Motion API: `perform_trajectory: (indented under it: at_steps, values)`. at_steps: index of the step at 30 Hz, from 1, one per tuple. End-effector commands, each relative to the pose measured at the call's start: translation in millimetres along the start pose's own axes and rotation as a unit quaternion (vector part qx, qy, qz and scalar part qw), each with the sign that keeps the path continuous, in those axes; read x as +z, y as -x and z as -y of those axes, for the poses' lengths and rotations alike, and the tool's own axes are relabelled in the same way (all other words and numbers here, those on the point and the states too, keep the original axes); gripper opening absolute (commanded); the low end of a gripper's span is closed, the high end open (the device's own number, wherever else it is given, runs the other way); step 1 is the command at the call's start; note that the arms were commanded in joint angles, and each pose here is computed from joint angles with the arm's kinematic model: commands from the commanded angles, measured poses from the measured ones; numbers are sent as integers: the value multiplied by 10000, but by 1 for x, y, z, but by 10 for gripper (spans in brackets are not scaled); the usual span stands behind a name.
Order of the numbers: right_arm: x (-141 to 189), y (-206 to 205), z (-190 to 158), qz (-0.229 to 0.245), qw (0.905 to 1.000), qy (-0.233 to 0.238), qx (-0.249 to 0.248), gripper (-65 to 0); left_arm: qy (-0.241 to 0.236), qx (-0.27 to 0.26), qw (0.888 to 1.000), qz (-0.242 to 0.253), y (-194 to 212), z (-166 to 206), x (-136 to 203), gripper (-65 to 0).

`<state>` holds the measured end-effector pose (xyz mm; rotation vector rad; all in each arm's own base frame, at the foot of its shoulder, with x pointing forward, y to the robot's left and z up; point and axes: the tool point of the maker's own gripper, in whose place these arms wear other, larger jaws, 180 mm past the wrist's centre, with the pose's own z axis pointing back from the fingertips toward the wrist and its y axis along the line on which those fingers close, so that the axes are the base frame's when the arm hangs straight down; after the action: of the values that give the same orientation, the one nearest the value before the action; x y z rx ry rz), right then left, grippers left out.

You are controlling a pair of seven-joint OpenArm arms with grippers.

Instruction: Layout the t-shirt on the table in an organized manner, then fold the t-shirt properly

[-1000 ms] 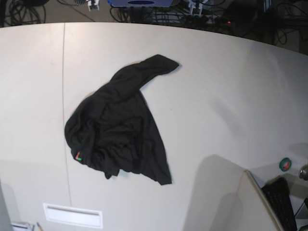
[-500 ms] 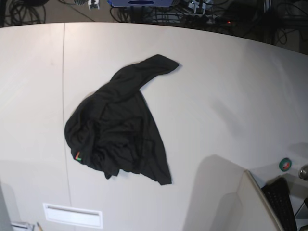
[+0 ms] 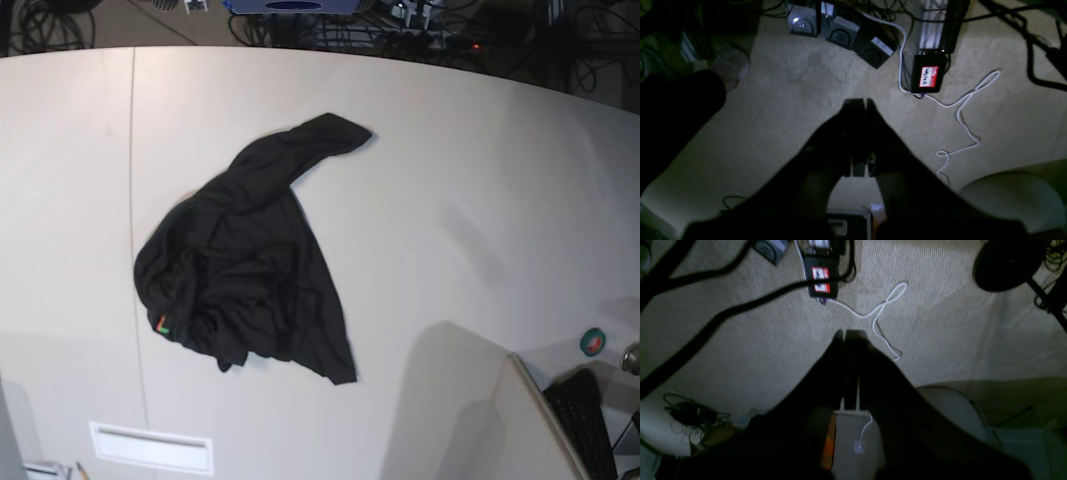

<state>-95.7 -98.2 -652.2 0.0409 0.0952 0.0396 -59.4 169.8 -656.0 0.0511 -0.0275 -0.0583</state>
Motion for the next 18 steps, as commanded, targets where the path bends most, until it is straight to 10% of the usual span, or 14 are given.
perform_trajectory:
  at_steps: [1,18]
  values:
    - [2,16,-3,-82,10000,-41,-6,-650,-17,-51,10000,15,7,-1,3,-650]
    - [114,14,54,1027,9916,633,-462,-650,-180,-681,9836,1660,-12,-38,100,-650]
